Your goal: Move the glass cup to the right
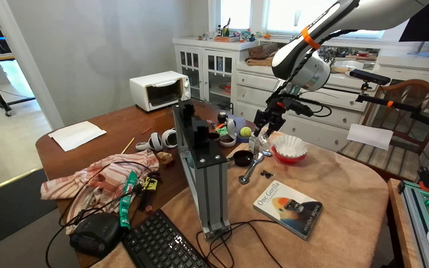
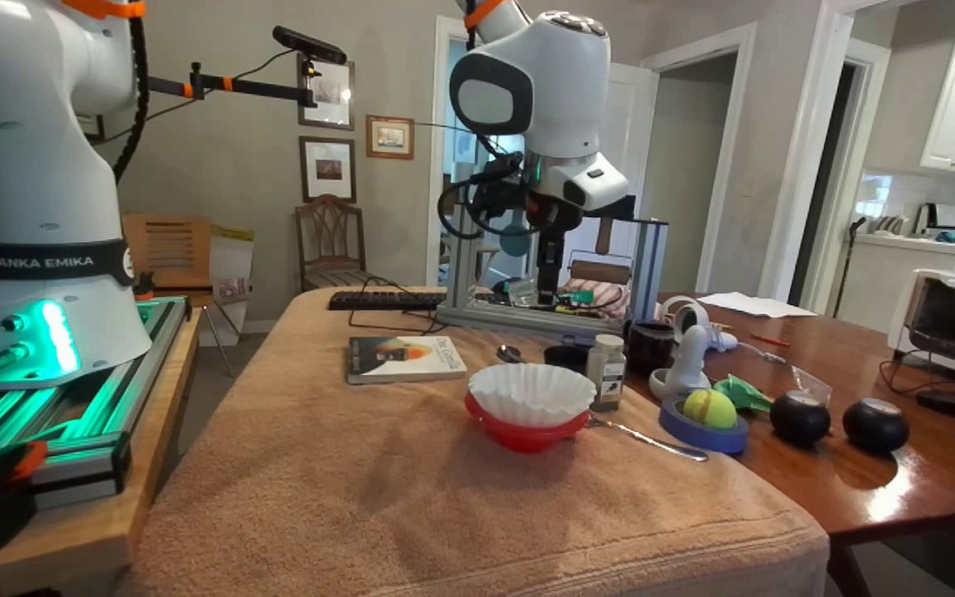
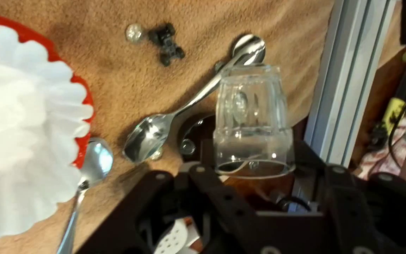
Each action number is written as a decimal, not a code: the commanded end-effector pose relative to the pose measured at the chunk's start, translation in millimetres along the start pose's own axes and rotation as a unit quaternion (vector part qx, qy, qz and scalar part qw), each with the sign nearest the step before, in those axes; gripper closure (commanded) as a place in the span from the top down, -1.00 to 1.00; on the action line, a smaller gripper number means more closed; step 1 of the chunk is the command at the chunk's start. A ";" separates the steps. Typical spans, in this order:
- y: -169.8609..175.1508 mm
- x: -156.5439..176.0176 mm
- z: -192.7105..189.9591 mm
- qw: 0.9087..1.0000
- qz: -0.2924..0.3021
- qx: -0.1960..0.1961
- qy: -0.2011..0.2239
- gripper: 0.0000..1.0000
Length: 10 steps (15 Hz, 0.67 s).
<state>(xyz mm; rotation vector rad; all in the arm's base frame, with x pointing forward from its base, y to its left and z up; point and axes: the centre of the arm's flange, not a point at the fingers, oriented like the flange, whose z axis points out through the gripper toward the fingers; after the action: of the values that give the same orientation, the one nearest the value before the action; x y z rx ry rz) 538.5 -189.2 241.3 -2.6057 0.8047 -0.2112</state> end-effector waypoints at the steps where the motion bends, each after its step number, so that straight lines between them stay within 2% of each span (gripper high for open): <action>1: 22.5 -18.7 -17.8 0.995 0.061 -0.006 0.085 -0.36; 5: 28.2 -24.1 -33.5 0.973 0.131 -0.014 0.187 -0.36; 8: 15.8 -20.9 -36.7 0.948 0.177 -0.021 0.262 -0.36; 10: 2.5 -17.5 -34.7 0.934 0.187 -0.036 0.304 -0.36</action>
<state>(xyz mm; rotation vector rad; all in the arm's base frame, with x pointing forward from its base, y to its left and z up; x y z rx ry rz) 506.9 -211.9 271.7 -2.4357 1.4138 -0.7796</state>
